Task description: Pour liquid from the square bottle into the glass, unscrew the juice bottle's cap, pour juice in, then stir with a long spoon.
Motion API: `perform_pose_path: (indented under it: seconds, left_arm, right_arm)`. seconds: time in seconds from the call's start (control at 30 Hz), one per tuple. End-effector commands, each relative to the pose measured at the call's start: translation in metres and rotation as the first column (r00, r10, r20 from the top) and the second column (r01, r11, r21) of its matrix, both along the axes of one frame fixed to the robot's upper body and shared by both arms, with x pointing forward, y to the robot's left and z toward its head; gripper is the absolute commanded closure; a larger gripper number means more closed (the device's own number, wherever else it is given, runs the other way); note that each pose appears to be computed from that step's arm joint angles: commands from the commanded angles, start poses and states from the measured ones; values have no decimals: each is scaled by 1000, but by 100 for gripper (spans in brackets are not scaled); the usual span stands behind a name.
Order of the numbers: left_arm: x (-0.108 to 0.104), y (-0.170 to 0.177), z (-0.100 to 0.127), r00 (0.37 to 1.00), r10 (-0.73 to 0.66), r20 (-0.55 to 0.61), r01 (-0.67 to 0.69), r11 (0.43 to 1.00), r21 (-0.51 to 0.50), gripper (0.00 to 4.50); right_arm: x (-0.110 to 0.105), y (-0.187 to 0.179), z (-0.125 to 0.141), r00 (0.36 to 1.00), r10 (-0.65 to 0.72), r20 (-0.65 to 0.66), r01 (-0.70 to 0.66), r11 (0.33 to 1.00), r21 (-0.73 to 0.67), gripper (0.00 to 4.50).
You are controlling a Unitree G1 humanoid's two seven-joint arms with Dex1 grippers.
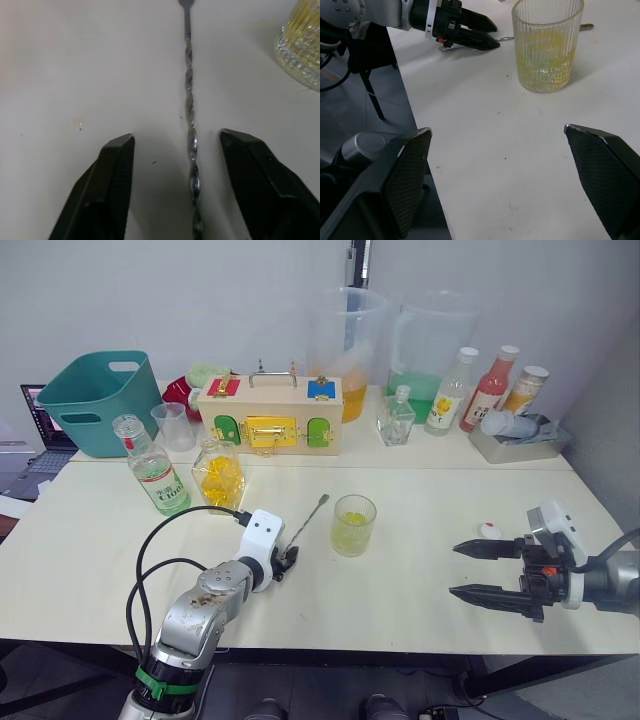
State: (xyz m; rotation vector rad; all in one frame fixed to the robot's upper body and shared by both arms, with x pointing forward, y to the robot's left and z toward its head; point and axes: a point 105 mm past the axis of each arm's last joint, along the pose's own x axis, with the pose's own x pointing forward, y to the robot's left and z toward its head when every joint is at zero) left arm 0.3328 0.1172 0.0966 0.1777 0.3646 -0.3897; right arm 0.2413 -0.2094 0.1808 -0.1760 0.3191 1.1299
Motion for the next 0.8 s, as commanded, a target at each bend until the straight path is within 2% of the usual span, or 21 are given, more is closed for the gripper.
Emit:
perform_pose_path:
  seconds: [0.03, 0.17, 0.33, 0.47, 0.6, 0.7, 0.8]
  left_arm:
    - [-12, -7, -14, 995, -48, -92, 48, 999, -1, 325]
    - [-21, 1, -14, 991, -58, -118, 59, 998, 2, 447]
    - [-27, 21, -6, 990, -94, -102, 99, 994, 42, 447]
    - [-43, 38, 14, 968, -245, -43, 248, 965, 86, 447]
    - [-55, 65, 24, 937, -348, -19, 348, 932, 102, 447]
    - [-61, 82, 24, 912, -407, -46, 410, 902, 139, 447]
    - [-59, 96, 19, 901, -429, -61, 433, 881, 189, 447]
  right_arm:
    - [-2, 0, 12, 998, -1, 58, 1, 1000, 10, 0]
    - [-3, 0, 10, 998, -2, 58, 2, 1000, 12, 0]
    - [-1, 2, 6, 998, 11, 58, -12, 1000, 11, 0]
    - [5, 7, 3, 998, 28, 61, -30, 999, 19, 0]
    - [10, 13, 0, 997, 43, 61, -45, 999, 30, 0]
    - [12, 17, -2, 997, 47, 61, -50, 997, 55, 0]
    - [13, 19, -4, 997, 45, 64, -48, 997, 55, 0]
